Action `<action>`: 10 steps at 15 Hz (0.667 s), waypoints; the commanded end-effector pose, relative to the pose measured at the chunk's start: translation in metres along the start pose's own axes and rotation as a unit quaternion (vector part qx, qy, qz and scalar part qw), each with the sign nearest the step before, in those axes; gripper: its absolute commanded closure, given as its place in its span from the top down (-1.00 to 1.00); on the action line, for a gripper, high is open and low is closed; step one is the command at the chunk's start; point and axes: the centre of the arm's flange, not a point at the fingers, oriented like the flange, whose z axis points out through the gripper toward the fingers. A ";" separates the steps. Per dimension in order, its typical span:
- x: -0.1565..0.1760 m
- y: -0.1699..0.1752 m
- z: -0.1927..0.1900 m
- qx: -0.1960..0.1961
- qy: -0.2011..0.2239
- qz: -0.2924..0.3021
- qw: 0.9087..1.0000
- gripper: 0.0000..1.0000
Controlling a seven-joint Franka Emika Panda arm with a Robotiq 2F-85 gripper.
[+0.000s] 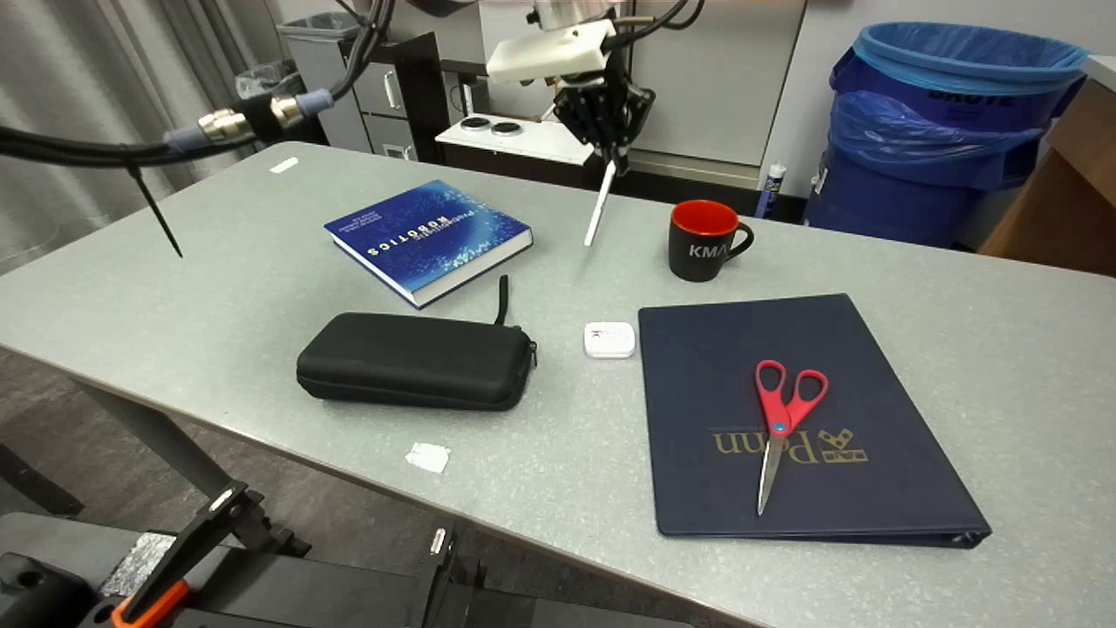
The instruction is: Take the marker out of the cup and put it on the table
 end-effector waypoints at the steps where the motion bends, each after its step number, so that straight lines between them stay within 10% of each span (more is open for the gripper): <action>1: 0.030 -0.029 0.044 -0.026 -0.035 -0.026 0.999 -0.94; 5: 0.034 -0.046 0.072 -0.047 -0.054 -0.039 0.997 -0.94; 6: 0.035 -0.047 0.074 -0.047 -0.055 -0.040 0.997 -0.83; 7: 0.035 -0.048 0.075 -0.048 -0.054 -0.041 0.997 -0.28; 10: 0.038 -0.050 0.074 -0.049 -0.044 -0.044 0.997 0.01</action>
